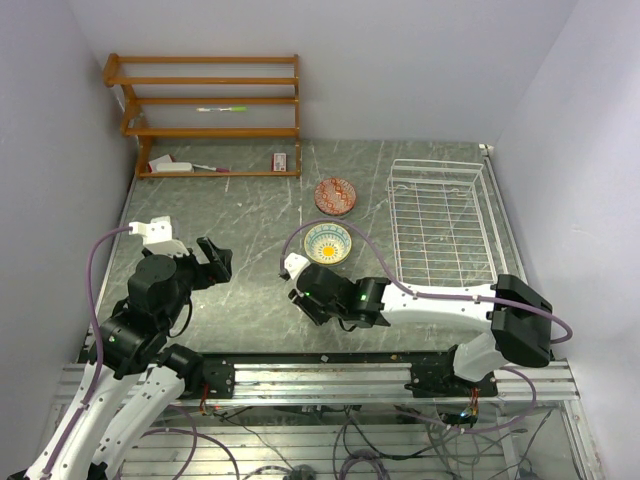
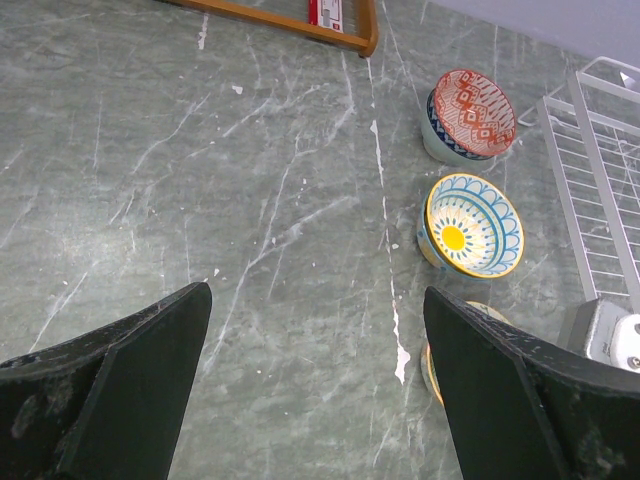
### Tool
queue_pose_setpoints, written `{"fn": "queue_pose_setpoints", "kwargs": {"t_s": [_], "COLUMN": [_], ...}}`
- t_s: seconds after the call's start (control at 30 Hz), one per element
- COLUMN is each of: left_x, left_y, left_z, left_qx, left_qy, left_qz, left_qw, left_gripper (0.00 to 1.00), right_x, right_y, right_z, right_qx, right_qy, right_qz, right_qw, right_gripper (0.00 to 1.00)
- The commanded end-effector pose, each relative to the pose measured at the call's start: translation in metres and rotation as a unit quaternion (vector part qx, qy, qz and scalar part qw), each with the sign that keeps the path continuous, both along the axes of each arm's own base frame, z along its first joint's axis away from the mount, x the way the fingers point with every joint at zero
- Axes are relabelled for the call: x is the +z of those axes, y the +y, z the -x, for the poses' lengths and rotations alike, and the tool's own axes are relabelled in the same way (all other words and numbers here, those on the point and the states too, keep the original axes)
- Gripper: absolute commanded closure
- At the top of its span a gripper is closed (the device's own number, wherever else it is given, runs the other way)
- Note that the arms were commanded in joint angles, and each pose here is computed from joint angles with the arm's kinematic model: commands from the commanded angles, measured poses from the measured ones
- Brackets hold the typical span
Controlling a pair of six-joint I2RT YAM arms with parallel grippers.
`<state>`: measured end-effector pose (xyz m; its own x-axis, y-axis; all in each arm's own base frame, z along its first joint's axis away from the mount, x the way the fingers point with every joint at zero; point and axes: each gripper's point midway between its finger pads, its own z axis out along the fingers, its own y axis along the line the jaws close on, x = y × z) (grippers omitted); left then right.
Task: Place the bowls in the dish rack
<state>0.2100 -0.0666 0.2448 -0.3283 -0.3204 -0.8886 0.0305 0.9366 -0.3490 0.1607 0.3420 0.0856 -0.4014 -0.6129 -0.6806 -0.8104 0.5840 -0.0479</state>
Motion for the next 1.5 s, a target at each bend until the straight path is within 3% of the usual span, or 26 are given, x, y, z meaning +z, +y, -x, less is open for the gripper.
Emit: {"fn": "queue_pose_setpoints", "kwargs": {"t_s": [0.0, 0.4, 0.57, 0.67, 1.23, 1.47], "left_x": [0.017, 0.017, 0.018, 0.018, 0.018, 0.018], "left_y": [0.002, 0.002, 0.002, 0.001, 0.002, 0.002], "left_z": [0.002, 0.002, 0.002, 0.002, 0.002, 0.002], "left_qx": [0.002, 0.001, 0.0, 0.0, 0.001, 0.002], "left_qy": [-0.022, -0.021, -0.022, -0.022, -0.022, -0.022], "left_qz": [0.009, 0.009, 0.009, 0.01, 0.01, 0.01], "left_qw": [1.0, 1.0, 1.0, 1.0, 1.0, 1.0], "left_gripper": [0.02, 0.02, 0.02, 0.02, 0.02, 0.02], "right_x": [0.007, 0.0, -0.006, -0.005, -0.013, -0.013], "right_y": [0.01, 0.011, 0.014, 0.015, 0.013, 0.012], "right_z": [0.002, 0.006, 0.007, 0.008, 0.007, 0.005], "right_qx": [0.007, 0.011, 0.01, 0.011, 0.006, 0.0], "right_qy": [0.003, 0.015, 0.023, 0.024, 0.024, 0.021], "right_qz": [-0.02, -0.017, -0.017, -0.021, -0.013, -0.01], "right_qw": [1.0, 1.0, 1.0, 0.999, 1.0, 1.0], "right_gripper": [0.72, 0.75, 0.53, 0.49, 0.65, 0.77]}}
